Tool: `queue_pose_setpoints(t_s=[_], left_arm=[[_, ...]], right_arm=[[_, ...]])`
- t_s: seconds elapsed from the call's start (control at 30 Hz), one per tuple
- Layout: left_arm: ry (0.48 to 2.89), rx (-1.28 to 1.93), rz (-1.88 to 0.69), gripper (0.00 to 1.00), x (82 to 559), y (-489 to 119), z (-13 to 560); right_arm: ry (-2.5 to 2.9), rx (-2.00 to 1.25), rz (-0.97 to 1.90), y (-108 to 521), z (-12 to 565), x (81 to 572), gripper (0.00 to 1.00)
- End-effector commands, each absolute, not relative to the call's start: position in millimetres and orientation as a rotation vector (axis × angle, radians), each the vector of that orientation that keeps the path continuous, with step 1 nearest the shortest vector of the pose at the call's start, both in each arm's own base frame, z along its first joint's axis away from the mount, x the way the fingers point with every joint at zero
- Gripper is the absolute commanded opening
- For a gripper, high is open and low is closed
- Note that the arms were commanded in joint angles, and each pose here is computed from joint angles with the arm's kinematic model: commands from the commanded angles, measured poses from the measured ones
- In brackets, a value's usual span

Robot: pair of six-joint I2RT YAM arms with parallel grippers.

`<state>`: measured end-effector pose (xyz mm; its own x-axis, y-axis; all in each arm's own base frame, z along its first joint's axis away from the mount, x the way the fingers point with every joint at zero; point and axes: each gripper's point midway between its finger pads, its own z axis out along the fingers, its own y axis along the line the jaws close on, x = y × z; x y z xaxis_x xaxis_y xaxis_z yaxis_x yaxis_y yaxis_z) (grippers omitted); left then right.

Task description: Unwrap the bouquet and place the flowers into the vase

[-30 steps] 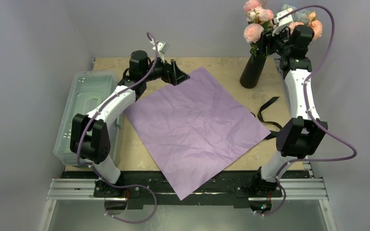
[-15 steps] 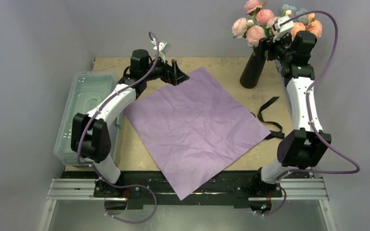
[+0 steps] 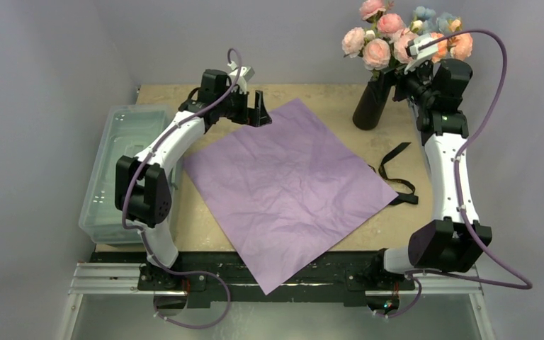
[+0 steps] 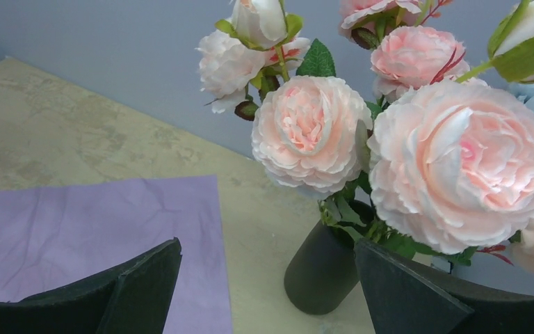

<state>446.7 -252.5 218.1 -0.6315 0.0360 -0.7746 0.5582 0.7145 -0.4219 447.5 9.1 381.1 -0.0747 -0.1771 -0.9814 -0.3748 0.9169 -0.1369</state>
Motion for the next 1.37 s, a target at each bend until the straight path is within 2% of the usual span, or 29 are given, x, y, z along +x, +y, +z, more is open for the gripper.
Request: queue_pose_setpoints(t_s=[0.0,0.13,0.4,0.57,0.97,1.33], left_arm=[[2.131,0.344,-0.71,1.0,460.3,-219.8,230.0],[2.131,0.287,-0.648,1.0,464.9,-187.1,234.6],[2.142,0.477,-0.394,1.0,450.7,-145.1,239.3],[2.153,0.392,-0.225,1.0,453.8,-108.9,247.4],[2.123,0.172,-0.143,1.0,456.4,-35.9,269.1],[2.091,0.037,-0.132,1.0,459.3,-9.7,281.9]], right_arm=[[1.626,-0.416,0.228,18.2,390.2,430.4,0.98],[1.636,-0.416,0.263,24.0,382.1,421.2,0.98],[1.705,-0.433,0.336,43.2,349.2,405.0,0.98],[1.745,-0.454,0.37,63.9,326.3,394.2,0.98],[1.778,-0.406,0.404,74.3,306.4,391.1,0.98],[1.747,-0.403,0.386,72.7,321.1,401.3,0.98]])
